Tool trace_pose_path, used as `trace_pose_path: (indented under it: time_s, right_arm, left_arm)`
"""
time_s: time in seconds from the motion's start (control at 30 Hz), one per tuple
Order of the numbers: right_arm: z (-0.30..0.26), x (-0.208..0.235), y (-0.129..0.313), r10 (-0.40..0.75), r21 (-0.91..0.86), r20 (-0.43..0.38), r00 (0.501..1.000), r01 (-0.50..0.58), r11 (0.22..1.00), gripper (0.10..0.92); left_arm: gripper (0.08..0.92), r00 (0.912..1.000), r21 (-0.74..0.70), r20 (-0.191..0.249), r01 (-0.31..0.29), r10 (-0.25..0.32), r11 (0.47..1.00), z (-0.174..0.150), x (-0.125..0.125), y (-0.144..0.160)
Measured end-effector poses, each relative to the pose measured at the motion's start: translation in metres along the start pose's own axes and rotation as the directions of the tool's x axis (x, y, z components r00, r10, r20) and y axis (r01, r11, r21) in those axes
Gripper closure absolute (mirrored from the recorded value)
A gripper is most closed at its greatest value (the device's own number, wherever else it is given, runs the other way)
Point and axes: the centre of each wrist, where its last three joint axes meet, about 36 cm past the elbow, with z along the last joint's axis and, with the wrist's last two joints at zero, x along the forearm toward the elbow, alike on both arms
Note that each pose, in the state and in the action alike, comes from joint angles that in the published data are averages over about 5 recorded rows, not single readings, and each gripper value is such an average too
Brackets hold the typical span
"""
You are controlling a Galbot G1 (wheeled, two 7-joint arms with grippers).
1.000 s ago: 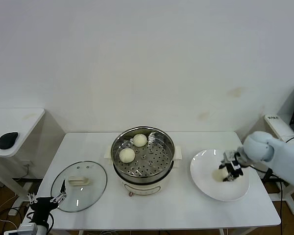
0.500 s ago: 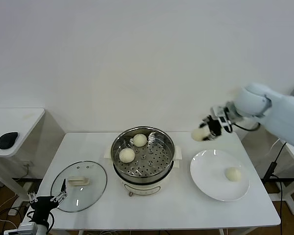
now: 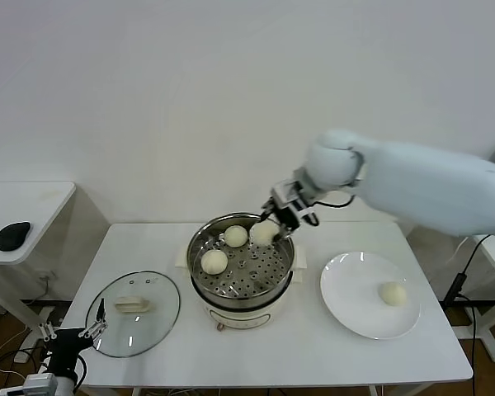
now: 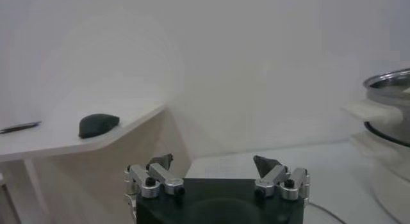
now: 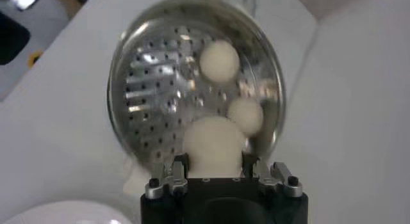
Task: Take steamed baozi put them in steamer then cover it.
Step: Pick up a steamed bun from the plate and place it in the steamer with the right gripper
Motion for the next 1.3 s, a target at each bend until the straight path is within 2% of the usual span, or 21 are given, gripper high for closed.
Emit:
trace_pose_path:
  time_s: [0.43, 0.87, 0.97, 1.23, 1.3]
  right_arm:
    - [-0.035, -0.052, -0.005, -0.093, 0.278, 0.045, 0.995, 0.077, 0.958, 0.488]
    - [-0.037, -0.075, 0.009, -0.159, 0.371, 0.059, 0.985, 0.127, 0.92, 0.482]
    - [-0.035, -0.078, 0.01, -0.159, 0.376, 0.063, 0.985, 0.124, 0.918, 0.439]
    - [-0.027, -0.069, 0.007, -0.144, 0.37, 0.06, 0.988, 0.112, 0.922, 0.229]
    - [-0.024, -0.063, 0.004, -0.136, 0.361, 0.052, 0.989, 0.109, 0.926, 0.21]
  left_arm:
    - [0.177, 1.0, 0.006, -0.002, 0.005, -0.005, 1.0, 0.001, 0.0, -0.001]
    - [0.177, 0.9999, 0.012, -0.009, 0.005, -0.005, 1.0, 0.005, 0.0, -0.003]
    - [0.177, 0.9999, 0.011, -0.009, 0.005, -0.005, 1.0, 0.005, 0.0, -0.003]
    - [0.177, 0.9999, 0.012, -0.01, 0.006, -0.006, 1.0, 0.005, 0.0, -0.003]
    - [0.177, 0.9999, 0.012, -0.009, 0.005, -0.005, 1.0, 0.005, 0.0, -0.003]
